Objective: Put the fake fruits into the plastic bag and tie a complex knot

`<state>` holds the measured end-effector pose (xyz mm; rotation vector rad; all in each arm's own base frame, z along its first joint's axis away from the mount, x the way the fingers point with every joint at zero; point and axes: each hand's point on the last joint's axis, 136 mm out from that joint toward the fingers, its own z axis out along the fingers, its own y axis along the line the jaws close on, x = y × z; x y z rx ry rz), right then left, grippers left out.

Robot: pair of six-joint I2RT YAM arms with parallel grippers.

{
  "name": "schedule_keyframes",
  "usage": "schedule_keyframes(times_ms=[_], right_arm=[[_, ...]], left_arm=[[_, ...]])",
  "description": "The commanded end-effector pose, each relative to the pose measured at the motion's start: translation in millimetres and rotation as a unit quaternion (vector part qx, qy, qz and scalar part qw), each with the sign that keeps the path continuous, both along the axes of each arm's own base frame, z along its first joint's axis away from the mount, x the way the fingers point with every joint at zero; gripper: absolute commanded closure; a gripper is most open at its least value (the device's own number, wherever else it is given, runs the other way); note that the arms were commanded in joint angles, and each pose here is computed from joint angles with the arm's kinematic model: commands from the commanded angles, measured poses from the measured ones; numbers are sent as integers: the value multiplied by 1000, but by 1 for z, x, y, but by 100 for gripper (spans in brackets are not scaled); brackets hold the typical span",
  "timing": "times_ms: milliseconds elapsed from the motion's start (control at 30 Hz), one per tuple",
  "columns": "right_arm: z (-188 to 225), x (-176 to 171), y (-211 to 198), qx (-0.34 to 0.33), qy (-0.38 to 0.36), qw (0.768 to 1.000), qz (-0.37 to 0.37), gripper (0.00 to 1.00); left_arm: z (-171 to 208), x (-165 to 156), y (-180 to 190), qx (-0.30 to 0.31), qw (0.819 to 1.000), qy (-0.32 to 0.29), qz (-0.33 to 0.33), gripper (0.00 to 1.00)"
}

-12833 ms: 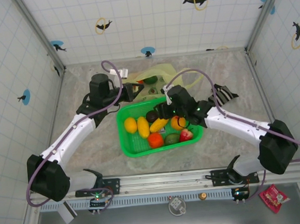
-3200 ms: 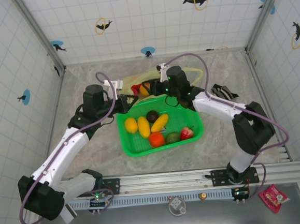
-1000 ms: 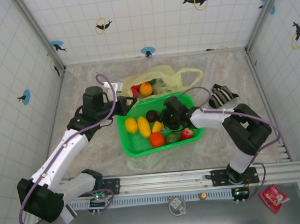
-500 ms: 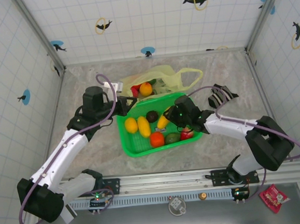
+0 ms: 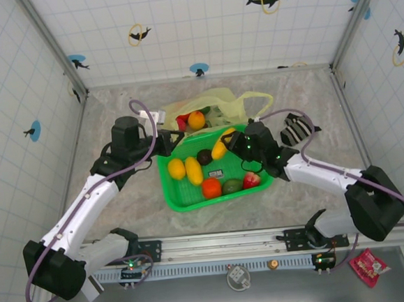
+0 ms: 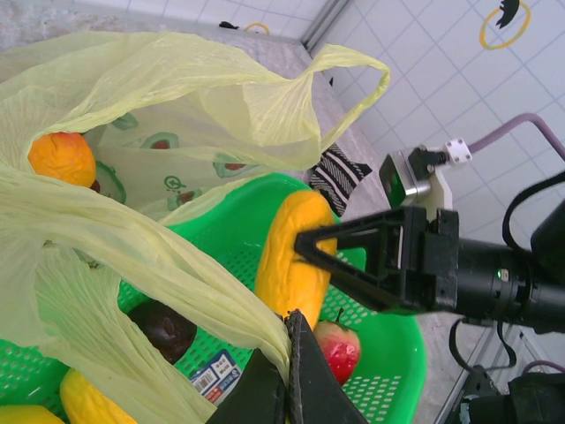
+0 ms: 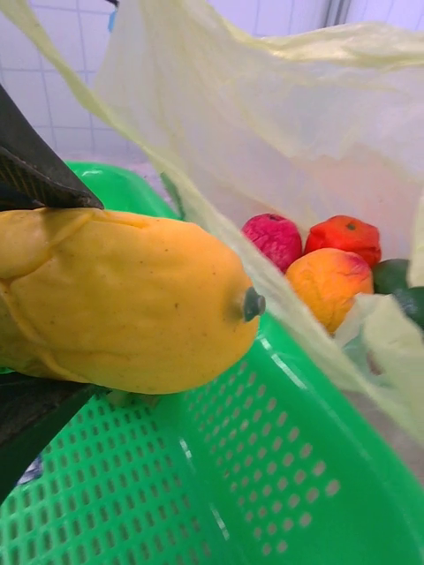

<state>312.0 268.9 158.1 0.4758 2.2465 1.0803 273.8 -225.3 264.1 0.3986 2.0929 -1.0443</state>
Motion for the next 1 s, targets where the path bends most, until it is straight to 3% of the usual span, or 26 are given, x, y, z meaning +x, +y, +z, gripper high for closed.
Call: schedule_keyframes(times_ms=[0, 200, 467, 767, 967], right_arm=[[46, 29, 15, 38, -51, 998, -2, 55], [67, 63, 37, 56, -62, 996, -10, 54], [32, 99, 59, 64, -8, 997, -48, 54], [38, 134, 76, 64, -31, 994, -83, 51], [32, 156, 78, 13, -38, 992, -117, 48]], left_arm=[[-1, -5, 1, 3, 1000, -4, -4, 100], [-1, -5, 1, 4, 1000, -4, -4, 100], [5, -3, 0, 1, 1000, -9, -4, 100], [6, -2, -1, 2, 1000, -12, -6, 100], [12, 0, 0, 1, 1000, -20, -1, 100]])
